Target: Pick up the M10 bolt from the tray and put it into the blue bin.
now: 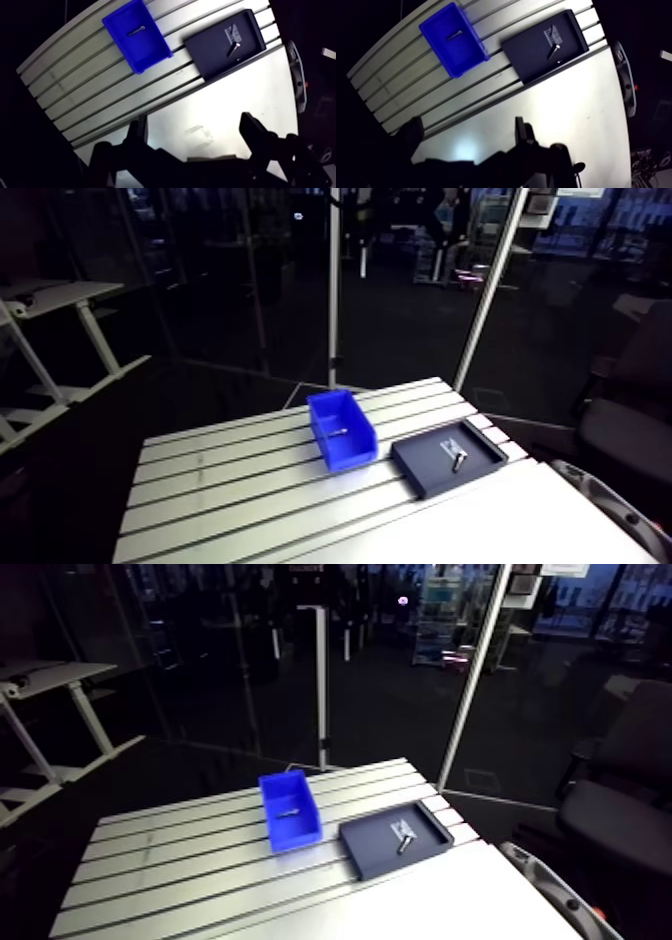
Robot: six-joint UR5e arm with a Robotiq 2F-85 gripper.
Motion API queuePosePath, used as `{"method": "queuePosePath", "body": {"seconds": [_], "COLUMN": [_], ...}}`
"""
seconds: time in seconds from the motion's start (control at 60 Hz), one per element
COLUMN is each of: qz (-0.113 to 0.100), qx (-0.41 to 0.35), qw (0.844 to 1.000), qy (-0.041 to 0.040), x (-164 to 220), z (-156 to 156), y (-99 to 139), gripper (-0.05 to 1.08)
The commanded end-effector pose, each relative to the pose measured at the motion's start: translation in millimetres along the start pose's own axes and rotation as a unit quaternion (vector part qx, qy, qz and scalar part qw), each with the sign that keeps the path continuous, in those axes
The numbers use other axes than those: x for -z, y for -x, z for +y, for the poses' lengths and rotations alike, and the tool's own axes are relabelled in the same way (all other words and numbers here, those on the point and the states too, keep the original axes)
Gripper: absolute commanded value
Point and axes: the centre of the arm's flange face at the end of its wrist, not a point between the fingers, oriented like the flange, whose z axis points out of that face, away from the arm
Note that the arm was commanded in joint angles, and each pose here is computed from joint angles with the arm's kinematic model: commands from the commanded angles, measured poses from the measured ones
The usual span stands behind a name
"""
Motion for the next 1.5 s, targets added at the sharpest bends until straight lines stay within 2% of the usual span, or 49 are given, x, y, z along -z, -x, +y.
{"method": "queuePosePath", "body": {"seconds": [0.017,0.25,0.6,0.867,1.167,1.267,1.5], "qz": [0.003,0.019,0.014,0.03,0.026,0.024,0.013], "qx": [-0.04,-0.081,-0.119,-0.136,-0.146,-0.162,-0.188], "qw": [0.999,0.996,0.993,0.99,0.989,0.986,0.982], "qy": [-0.0057,-0.0119,-0.0127,-0.0137,-0.0129,-0.0138,-0.0141], "x": [-22,-49,-96,-116,-141,-152,-175], "z": [25,49,81,99,109,125,140], "y": [-12,-24,-28,-32,-32,-32,-26], "gripper": [0.01,0.01,0.01,0.01,0.01,0.01,0.01]}}
